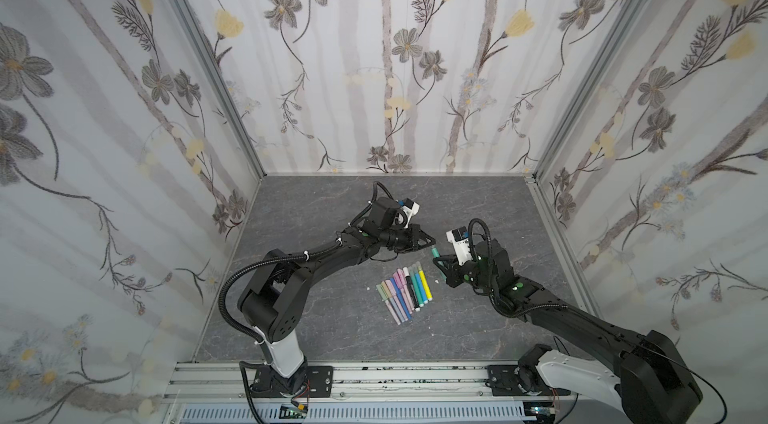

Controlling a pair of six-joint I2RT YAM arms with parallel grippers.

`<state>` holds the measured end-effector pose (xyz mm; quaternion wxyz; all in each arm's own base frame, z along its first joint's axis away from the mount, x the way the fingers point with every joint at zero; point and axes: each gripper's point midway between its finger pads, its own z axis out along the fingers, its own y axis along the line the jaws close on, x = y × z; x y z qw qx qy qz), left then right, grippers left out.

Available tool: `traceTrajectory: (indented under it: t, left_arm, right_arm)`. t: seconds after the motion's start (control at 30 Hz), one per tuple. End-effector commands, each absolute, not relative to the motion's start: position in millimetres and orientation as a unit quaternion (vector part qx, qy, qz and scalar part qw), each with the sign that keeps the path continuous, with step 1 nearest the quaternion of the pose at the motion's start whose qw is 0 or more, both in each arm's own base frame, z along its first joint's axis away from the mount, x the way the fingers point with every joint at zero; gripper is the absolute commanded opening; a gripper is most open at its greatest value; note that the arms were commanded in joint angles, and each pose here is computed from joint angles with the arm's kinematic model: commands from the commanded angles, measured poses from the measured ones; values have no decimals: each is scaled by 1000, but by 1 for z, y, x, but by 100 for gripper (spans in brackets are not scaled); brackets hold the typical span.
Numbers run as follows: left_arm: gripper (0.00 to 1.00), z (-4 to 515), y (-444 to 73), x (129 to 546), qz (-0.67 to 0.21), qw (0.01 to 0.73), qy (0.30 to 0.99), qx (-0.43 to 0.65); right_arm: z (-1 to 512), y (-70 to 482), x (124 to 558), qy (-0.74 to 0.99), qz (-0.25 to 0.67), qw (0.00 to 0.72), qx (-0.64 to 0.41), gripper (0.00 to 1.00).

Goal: Open the pen caps
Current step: 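Close the left gripper on the cap and pull it off the marker, then move the cap away with the left gripper while the right lowers the marker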

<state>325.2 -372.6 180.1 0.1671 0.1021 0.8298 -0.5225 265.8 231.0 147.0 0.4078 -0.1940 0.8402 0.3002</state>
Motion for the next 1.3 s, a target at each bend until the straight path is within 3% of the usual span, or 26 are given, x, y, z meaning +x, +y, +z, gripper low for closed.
traceTrajectory:
  t: [0.0,0.33,0.77,1.27]
  left_arm:
    - [0,188,-333,404,-431,330,839,29]
    - [0,185,-317,416,-417,336,844,22]
    - [0,120,-255,455,-296,278,913,-27]
    - [4,61,-254,478,-236,188,953,-30]
  right_arm:
    - [104,222,225,880,293,298,-223,0]
    - [92,213,230,894,262,295,-213,0]
    - [68,136,295,946,48,303,-107,0]
    - [49,140,322,955,14,276,-108,0]
